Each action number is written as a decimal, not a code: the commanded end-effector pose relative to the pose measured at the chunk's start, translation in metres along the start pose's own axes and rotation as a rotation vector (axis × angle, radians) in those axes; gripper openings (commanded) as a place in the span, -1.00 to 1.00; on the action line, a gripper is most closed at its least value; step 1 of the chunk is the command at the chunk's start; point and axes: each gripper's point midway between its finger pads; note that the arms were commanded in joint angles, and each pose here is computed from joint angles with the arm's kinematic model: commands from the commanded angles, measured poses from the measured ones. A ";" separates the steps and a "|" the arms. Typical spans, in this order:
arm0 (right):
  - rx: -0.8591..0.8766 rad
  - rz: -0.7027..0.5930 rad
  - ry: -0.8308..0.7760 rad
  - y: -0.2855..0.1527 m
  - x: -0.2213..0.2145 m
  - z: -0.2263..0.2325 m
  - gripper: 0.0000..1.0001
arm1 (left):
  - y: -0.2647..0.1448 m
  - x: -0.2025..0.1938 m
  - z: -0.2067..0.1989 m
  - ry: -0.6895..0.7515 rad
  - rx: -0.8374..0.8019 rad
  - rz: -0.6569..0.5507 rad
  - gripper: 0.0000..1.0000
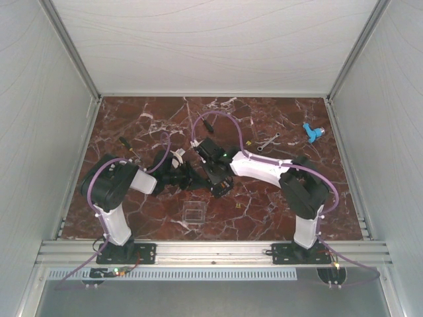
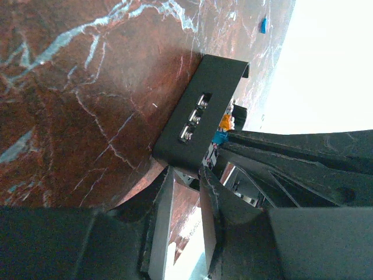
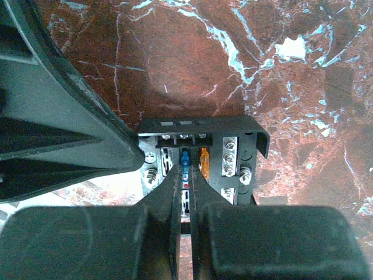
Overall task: Snap on the fuse box
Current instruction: Install the fuse at the fuse box base.
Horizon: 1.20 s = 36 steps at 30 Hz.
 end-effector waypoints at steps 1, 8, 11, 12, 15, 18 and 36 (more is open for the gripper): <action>-0.052 0.210 -0.026 0.019 -0.069 -0.014 -1.00 | 0.000 0.005 -0.011 0.032 -0.029 -0.020 -0.53; -0.050 0.206 -0.022 0.021 -0.064 -0.013 -1.00 | 0.000 0.005 -0.011 0.035 -0.030 -0.022 -0.54; -0.046 0.188 -0.020 0.025 -0.053 -0.010 -1.00 | 0.000 0.004 -0.012 0.038 -0.031 -0.019 -0.54; -0.045 0.184 -0.020 0.028 -0.049 -0.009 -1.00 | 0.000 0.004 -0.011 0.038 -0.029 -0.020 -0.54; -0.041 0.182 -0.026 0.035 -0.043 -0.007 -1.00 | 0.000 0.004 -0.011 0.037 -0.028 -0.021 -0.54; -0.044 0.184 -0.031 0.041 -0.041 -0.007 -1.00 | 0.000 0.004 -0.012 0.041 -0.027 -0.020 -0.54; -0.075 0.251 -0.036 0.031 -0.090 -0.017 -1.00 | 0.000 0.005 -0.011 0.045 -0.016 -0.026 -0.54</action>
Point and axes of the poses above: each gripper's point midway between its finger pads, its own y axis out along the fingers, its own z axis along the line the jaws close on, x = y × z, and after that the axes turned 4 degrees about -y, right-handed
